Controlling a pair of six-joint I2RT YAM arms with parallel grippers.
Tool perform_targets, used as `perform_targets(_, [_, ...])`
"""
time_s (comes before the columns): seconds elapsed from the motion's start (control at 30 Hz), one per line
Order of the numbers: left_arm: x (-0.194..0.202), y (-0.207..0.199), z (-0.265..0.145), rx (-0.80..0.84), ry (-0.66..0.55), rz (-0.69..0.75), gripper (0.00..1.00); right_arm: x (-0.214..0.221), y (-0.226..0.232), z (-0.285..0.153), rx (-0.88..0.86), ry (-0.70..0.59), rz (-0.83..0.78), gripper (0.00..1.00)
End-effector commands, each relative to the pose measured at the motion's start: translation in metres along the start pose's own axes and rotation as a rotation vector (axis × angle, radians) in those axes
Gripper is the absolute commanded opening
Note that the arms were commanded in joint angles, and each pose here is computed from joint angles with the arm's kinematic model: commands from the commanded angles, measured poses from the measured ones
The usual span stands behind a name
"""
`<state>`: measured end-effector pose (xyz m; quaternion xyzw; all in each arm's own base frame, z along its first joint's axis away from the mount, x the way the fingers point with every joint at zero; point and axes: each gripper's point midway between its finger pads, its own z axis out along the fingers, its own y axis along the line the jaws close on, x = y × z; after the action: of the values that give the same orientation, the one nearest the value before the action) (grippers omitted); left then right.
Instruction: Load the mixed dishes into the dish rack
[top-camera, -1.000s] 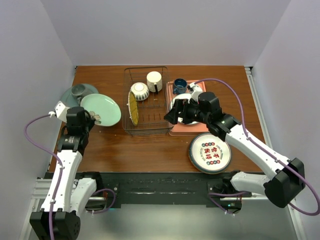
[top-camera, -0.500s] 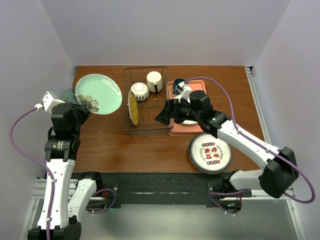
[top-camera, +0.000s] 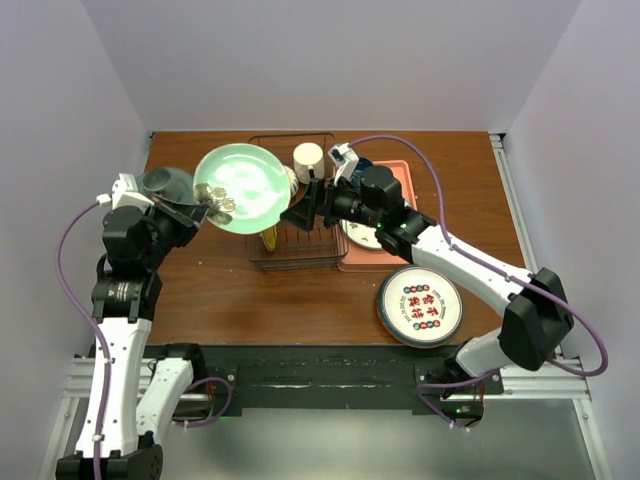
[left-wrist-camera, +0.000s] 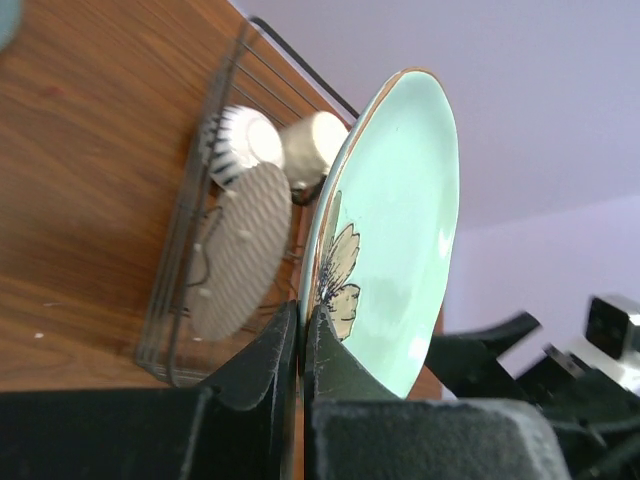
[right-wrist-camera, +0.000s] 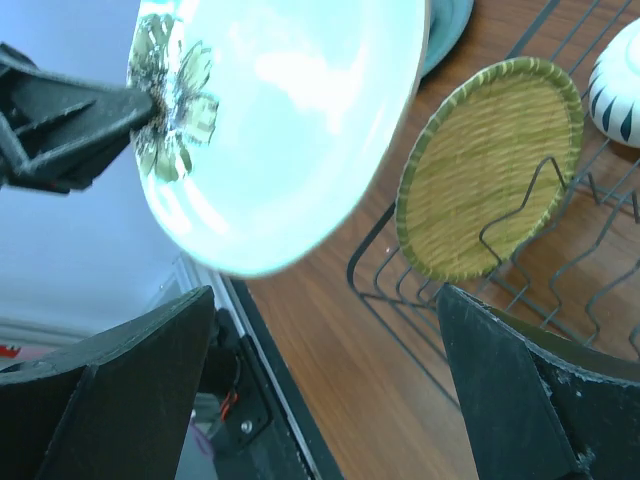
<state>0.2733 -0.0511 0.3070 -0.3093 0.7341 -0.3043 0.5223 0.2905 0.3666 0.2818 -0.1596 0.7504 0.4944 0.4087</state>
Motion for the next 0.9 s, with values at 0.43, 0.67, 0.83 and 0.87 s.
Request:
perform_targets(0.43, [0.023,-0.076,-0.019,0.448,0.153,-0.010,0.00,-0.040,0.029,0.016,-0.159,-0.179,0.045,0.72])
perform_targets(0.67, [0.034,-0.073,-0.015,0.472,0.205,0.064,0.00,-0.033,0.036,0.007,-0.206,-0.179,0.121,0.00])
perform_targets(0.83, [0.043,-0.074,-0.019,0.519,0.243,0.126,0.08,-0.033,0.049,-0.005,-0.258,-0.188,0.167,0.00])
perform_targets(0.87, [0.043,-0.075,-0.021,0.529,0.240,0.145,0.12,-0.033,0.051,-0.006,-0.264,-0.183,0.165,0.00])
